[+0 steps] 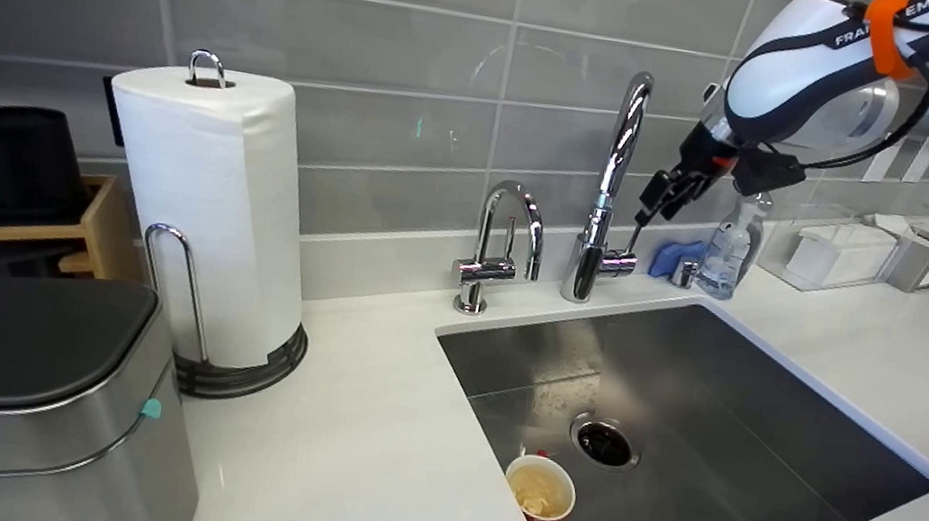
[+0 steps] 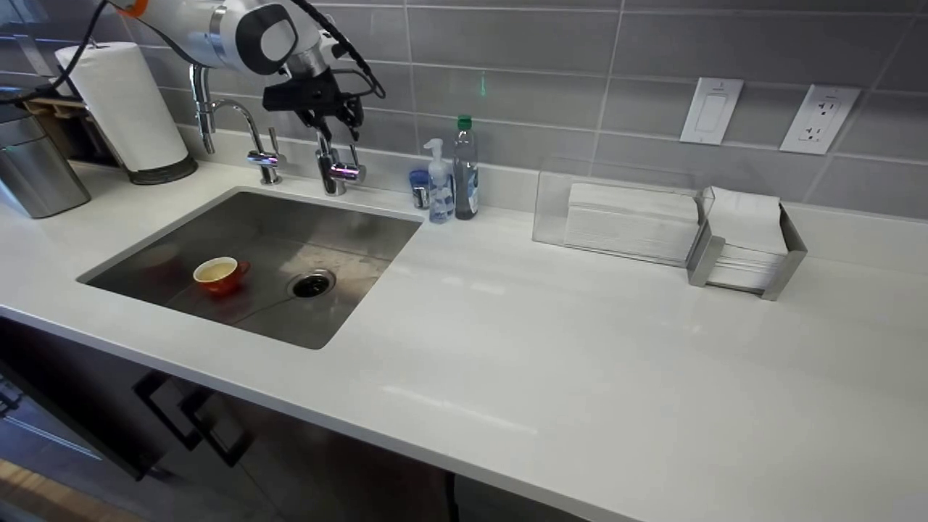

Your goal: Open the tap faucet

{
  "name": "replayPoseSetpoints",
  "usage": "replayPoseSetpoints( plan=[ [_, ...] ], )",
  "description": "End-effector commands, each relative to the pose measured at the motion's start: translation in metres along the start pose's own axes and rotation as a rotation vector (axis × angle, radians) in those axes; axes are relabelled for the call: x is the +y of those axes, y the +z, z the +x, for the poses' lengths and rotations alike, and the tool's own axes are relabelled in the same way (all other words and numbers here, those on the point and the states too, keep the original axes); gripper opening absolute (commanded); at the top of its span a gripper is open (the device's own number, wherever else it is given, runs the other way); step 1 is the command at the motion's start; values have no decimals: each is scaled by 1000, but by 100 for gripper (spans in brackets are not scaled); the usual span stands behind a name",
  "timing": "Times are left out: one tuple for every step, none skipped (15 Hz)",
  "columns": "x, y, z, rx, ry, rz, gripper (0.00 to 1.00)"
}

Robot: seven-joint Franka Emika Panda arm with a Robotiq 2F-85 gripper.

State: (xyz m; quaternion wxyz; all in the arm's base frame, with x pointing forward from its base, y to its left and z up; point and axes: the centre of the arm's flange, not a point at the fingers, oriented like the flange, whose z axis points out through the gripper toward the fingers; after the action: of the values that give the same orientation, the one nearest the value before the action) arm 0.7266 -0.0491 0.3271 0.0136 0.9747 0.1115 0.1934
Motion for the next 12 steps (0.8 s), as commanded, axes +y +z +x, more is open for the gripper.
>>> replayPoseSetpoints(
  plan=[
    [1, -22, -20, -172, 89, 76, 99],
    [-3, -30, -27, -216, 91, 120, 100],
    [-10, -42, -33, -254, 93, 162, 100],
    [-17, -53, -37, -282, 97, 184, 100],
    [-26, -67, -41, -304, 101, 189, 100],
    [-33, -82, -48, -324, 94, 191, 100],
    [-38, -95, -55, -336, 88, 186, 100],
    [-43, -110, -67, -344, 78, 139, 100],
    [-48, -126, -76, -350, 88, 144, 99],
    [-51, -143, -89, -343, 119, 123, 100],
    [-54, -156, -100, -338, 154, 113, 100],
    [-57, -171, -109, -334, 185, 113, 100]
  ],
)
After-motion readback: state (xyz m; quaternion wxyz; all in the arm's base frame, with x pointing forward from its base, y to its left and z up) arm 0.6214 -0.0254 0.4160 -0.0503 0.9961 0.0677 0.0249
